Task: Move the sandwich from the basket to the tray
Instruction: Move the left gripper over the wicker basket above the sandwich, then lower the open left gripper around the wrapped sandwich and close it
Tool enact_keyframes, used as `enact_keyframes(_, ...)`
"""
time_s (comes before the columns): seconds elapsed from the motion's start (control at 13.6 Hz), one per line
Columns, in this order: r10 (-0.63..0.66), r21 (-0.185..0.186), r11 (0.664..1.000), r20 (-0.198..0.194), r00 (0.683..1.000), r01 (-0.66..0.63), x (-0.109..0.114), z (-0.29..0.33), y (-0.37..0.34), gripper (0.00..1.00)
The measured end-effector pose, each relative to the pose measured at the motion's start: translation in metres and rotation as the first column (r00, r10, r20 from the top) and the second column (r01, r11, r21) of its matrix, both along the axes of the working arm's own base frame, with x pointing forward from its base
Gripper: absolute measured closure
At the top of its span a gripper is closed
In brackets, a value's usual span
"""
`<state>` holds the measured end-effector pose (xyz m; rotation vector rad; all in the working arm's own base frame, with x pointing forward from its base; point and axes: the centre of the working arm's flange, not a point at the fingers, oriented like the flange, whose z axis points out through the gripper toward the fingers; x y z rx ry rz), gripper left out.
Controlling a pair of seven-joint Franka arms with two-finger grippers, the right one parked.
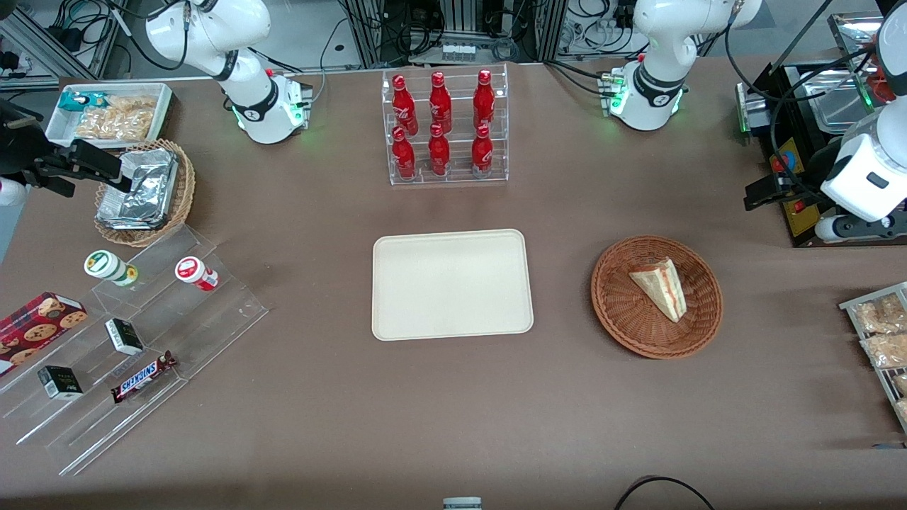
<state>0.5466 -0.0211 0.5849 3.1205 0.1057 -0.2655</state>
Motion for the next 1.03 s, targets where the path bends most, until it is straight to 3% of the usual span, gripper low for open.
enact_keyframes(0.37,-0.010,0.002,1.000,-0.026,1.000,0.010,0.002,-0.017,-0.003,0.00)
enact_keyframes(0.66,-0.019,0.023,1.000,-0.069,0.997,0.021,0.007,-0.076,-0.025,0.00)
enact_keyframes(1.03,-0.016,0.024,1.000,-0.020,1.000,0.017,0.006,-0.172,-0.039,0.00)
